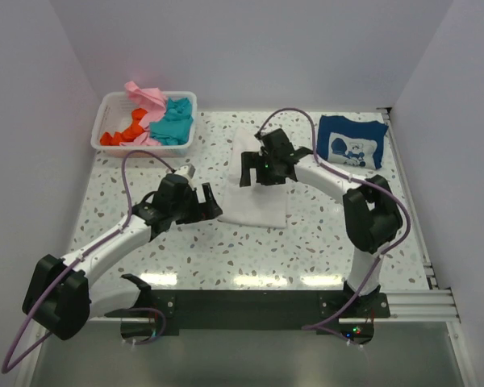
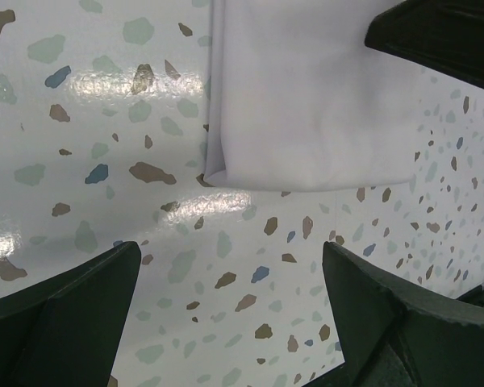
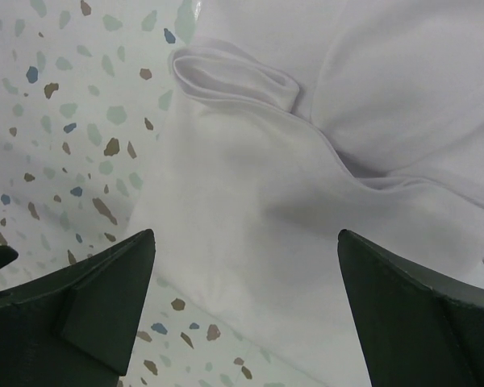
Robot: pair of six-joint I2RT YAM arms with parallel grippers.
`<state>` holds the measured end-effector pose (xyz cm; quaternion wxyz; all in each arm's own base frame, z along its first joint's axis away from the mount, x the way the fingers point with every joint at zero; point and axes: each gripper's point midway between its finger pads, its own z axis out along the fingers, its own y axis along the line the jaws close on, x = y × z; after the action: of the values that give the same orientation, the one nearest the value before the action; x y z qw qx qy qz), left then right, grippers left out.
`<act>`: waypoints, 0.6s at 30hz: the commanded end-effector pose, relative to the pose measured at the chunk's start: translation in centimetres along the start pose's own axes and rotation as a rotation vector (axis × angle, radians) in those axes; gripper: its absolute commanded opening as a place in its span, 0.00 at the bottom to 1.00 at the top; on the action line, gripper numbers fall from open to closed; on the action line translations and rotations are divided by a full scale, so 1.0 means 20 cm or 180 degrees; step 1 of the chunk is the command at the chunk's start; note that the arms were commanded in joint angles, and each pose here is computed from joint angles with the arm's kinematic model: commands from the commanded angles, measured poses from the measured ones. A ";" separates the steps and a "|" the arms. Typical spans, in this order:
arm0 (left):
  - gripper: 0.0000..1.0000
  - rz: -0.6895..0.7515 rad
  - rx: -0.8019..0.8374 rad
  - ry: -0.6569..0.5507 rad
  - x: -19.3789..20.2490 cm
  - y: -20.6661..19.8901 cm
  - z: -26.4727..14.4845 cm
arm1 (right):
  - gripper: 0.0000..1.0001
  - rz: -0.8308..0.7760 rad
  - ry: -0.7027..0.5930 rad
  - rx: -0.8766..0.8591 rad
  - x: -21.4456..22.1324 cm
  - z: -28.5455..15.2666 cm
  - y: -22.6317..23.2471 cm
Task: Fold and stack the t-shirts
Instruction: Fold the tshirt
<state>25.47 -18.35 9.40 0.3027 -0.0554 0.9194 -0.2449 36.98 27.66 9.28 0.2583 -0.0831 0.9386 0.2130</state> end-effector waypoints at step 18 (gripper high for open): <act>1.00 -0.0081 0.0046 -0.0047 0.00 0.00 0.00 | 0.99 -0.0090 -0.0061 0.0225 -0.18 0.09 -0.01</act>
<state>25.07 -17.99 8.99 0.3010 -0.0580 0.9212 -0.2399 41.02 28.84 5.22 0.2379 -0.0776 0.9535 0.1680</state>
